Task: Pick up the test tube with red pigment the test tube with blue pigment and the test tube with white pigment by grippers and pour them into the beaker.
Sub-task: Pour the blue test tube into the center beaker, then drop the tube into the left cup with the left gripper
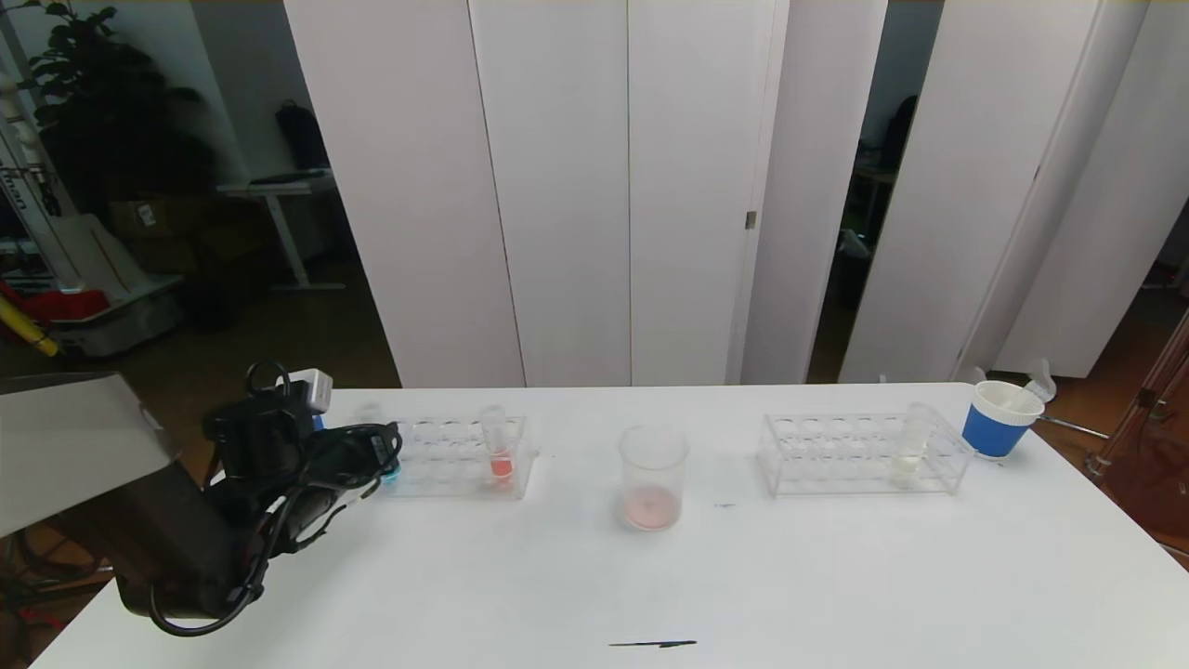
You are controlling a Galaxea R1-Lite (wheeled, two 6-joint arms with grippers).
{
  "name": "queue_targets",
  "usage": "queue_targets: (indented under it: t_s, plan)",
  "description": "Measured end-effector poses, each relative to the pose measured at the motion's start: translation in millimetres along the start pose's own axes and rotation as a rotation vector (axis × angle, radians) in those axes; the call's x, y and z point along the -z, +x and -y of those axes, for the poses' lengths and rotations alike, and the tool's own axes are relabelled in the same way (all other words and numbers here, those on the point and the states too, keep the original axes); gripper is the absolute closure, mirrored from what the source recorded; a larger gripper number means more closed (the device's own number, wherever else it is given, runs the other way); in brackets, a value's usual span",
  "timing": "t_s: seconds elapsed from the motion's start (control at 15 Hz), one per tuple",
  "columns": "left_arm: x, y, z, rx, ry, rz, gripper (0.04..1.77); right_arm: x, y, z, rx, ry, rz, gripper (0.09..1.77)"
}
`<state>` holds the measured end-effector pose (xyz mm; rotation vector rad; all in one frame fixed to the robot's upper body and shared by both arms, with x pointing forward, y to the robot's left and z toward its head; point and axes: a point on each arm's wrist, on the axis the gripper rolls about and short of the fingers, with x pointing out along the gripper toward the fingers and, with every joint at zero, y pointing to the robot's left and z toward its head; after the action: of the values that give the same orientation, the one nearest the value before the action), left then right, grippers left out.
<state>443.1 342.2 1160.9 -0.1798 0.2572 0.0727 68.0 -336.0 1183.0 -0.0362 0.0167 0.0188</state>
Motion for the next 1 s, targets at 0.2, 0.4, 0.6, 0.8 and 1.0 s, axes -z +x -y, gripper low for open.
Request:
queue_targets:
  t_s: [0.2,0.4,0.6,0.8,1.0]
  plan:
    - [-9,-7,1.0,0.003,-0.001,0.023,1.23,0,0,0,0.000,0.000,0.000,0.11]
    - [-22,-13,2.8,0.012,0.001,0.059,1.23,0,0,0,0.000,0.000,0.000,0.11]
    - [-37,-20,5.0,0.027,0.005,0.104,1.23,0,0,0,-0.001,0.000,0.000,0.11]
    - [-56,-30,9.3,0.056,0.009,0.129,1.23,0,0,0,0.000,0.000,0.000,0.11]
    - [-86,-45,19.5,0.139,0.020,0.118,1.23,0,0,0,0.000,0.000,0.000,0.11]
